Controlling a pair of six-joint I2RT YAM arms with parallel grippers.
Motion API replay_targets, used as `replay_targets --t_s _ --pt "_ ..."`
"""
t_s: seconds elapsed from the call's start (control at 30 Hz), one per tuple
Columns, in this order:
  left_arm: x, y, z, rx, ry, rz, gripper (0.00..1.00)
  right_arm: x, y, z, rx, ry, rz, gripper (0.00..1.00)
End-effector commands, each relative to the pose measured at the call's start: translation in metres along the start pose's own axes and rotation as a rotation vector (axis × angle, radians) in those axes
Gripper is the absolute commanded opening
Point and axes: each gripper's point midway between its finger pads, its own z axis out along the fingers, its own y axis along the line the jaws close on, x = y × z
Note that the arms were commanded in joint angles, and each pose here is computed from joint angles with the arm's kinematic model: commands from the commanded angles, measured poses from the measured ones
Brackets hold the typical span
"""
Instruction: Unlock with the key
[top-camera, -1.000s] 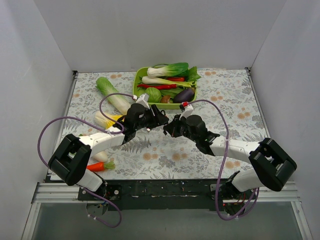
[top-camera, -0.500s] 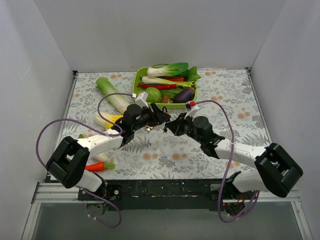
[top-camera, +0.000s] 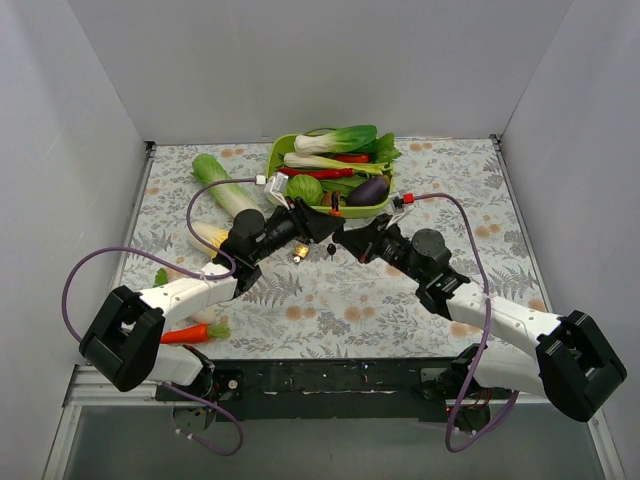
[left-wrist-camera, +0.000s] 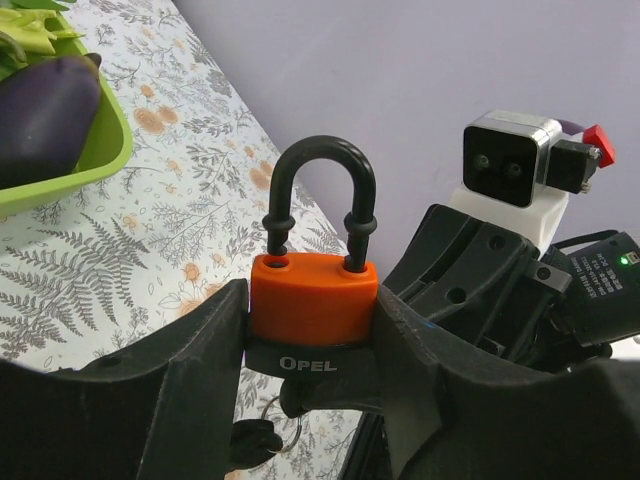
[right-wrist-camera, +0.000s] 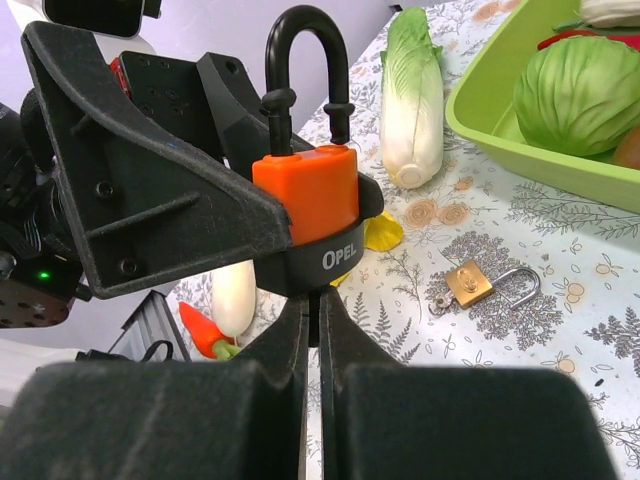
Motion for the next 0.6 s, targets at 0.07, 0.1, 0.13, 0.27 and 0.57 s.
replay_targets --t_s 0.07,0.1,0.13,0.27,0.57 --pt "0.013 -0.032 -0.006 0.105 0.095 0.065 0.0 -0.047 0.03 0.001 -0.075 -0.119 -0.087 0.01" --pt "0.01 -0.032 -0.007 0.099 0.084 0.074 0.0 -0.046 0.029 -0.001 -0.061 -0.1 -0.102 0.01" --pt "0.007 -0.034 -0.006 0.1 0.076 0.085 0.0 -0.047 0.03 -0.002 -0.057 -0.095 -0.121 0.01" --pt "0.006 -0.035 -0.006 0.105 0.086 0.122 0.0 -0.051 0.036 -0.015 -0.053 -0.059 -0.223 0.5" --pt "0.025 -0.08 -0.015 0.397 0.274 0.21 0.0 -0.104 0.089 -0.074 -0.148 -0.114 -0.356 0.73"
